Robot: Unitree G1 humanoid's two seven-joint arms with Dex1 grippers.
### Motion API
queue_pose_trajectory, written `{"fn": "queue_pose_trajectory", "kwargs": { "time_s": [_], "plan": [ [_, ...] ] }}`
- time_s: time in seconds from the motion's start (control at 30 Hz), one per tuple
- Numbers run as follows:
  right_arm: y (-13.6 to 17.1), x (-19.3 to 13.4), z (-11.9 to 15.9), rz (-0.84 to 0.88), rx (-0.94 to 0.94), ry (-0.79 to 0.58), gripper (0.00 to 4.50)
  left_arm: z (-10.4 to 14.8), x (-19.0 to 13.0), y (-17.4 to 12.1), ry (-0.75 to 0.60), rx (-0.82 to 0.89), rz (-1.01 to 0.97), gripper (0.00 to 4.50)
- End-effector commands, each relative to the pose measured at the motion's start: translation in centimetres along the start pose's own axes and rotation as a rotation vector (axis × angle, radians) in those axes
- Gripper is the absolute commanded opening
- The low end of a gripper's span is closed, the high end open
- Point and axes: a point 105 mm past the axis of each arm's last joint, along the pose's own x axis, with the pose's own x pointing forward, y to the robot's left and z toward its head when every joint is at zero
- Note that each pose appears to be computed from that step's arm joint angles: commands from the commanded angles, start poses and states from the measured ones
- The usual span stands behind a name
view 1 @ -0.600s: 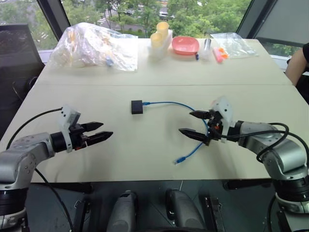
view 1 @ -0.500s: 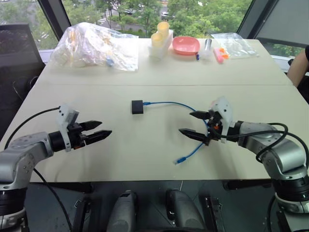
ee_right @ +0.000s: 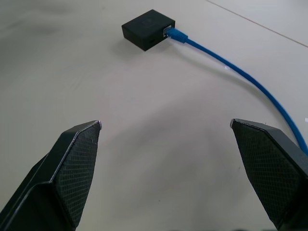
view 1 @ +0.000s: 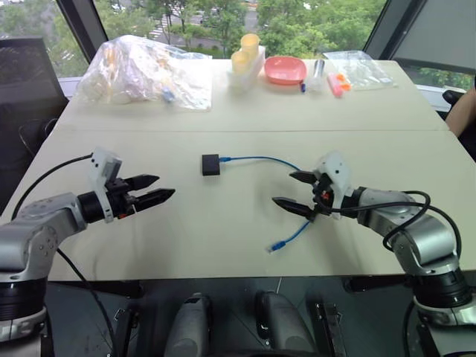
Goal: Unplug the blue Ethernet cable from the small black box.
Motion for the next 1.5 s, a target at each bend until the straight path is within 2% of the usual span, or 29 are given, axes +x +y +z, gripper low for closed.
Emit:
{"fn": "queue_pose_trajectory", "kwargs": {
  "time_s": [0.03,0.17,0.27,0.4,0.47,0.57,0.63,0.83,0.97,1.07,1.3,1.4,1.5],
  "plan": [
    [0.0,0.1,1.2,0.005,-0.038,-0.031,4.50,0.7,-0.2,0.2,-0.016,0.037,0.005,3.78],
    [-0.4,0.2,1.5,-0.010,-0.034,-0.044,4.50,-0.5,-0.3,0.5,0.036,0.053,0.011,3.78],
    [-2.0,1.0,1.8,-0.087,-0.065,-0.051,4.50,0.3,0.0,1.4,0.011,0.062,0.023,3.78],
    [-3.7,4.7,3.5,-0.076,-0.073,-0.098,4.50,1.0,-0.2,2.4,0.054,0.110,-0.018,3.78],
    [-3.7,8.4,4.0,0.019,-0.090,-0.077,4.50,1.0,-1.4,1.7,0.135,0.111,-0.119,3.78],
    [-3.6,11.7,4.1,0.119,-0.091,-0.028,4.50,1.5,-2.8,0.6,0.199,0.109,-0.222,3.78],
    [-3.3,13.3,4.2,0.164,-0.068,0.001,4.50,2.5,-3.5,0.5,0.192,0.111,-0.231,3.78],
    [-1.5,15.8,4.1,0.238,-0.087,0.073,4.50,4.6,-6.0,2.7,0.071,0.111,-0.041,3.78],
    [-1.0,16.8,2.4,0.185,-0.101,0.173,4.50,4.7,-8.6,2.0,-0.002,0.076,0.050,3.78],
    [-1.1,17.2,1.2,0.138,-0.107,0.220,3.62,4.2,-9.4,1.3,-0.013,0.069,0.103,3.82],
    [-0.5,17.4,1.1,0.157,-0.136,0.231,0.08,4.6,-10.1,0.9,-0.034,0.064,0.156,3.82],
    [0.1,17.3,1.0,0.220,-0.151,0.245,0.08,4.7,-9.6,1.0,-0.040,0.061,0.148,3.82],
    [0.4,16.9,0.7,0.281,-0.272,0.288,0.08,4.7,-8.6,1.0,-0.050,0.062,0.126,3.82]
  ]
}}
